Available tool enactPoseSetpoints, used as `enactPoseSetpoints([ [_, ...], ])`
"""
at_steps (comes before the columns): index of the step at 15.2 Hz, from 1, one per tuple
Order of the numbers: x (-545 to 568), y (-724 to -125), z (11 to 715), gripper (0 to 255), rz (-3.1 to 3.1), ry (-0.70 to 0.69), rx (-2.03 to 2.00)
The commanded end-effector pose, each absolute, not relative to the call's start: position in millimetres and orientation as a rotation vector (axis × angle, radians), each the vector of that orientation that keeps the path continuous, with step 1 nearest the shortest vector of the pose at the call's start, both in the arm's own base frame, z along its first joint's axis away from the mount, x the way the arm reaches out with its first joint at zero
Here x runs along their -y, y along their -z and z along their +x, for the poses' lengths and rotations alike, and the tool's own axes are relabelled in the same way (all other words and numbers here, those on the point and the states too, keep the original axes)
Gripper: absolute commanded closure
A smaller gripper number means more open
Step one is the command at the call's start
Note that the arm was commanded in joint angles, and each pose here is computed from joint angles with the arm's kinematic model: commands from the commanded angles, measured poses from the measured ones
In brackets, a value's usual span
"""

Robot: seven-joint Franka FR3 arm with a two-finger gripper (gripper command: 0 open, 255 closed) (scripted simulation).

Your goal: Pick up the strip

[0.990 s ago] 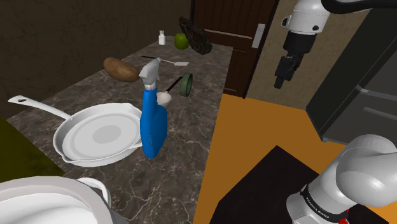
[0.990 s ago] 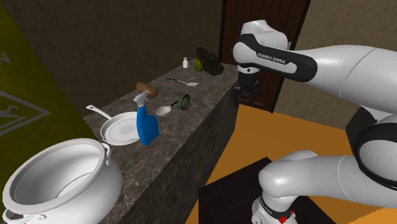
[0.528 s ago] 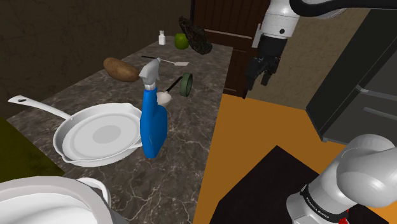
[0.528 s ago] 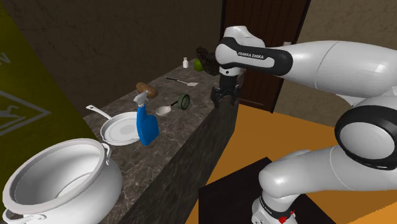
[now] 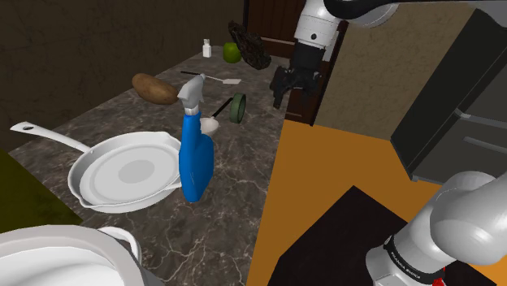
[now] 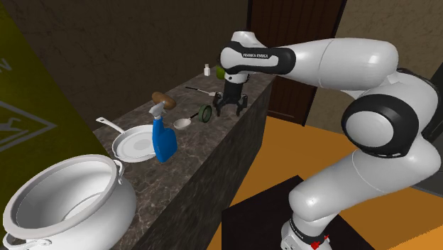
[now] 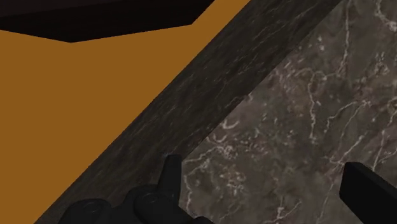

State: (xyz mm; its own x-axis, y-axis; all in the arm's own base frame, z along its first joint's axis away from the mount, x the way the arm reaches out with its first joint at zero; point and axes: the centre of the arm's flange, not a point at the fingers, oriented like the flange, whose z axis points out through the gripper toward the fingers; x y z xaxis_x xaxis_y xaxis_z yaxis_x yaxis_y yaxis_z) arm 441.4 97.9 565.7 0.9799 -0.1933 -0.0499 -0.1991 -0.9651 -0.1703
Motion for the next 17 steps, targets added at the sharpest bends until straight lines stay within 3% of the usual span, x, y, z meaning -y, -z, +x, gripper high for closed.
enactPoseSetpoints([
  [1,-111.4,-563.1,459.7,0,-2.917,-0.041,-0.351],
  [11,-161.7,-557.5,557.4,0,-2.751,-0.002,-0.589],
  [17,-161.7,-525.8,557.4,0,-2.751,-0.002,-0.589],
])
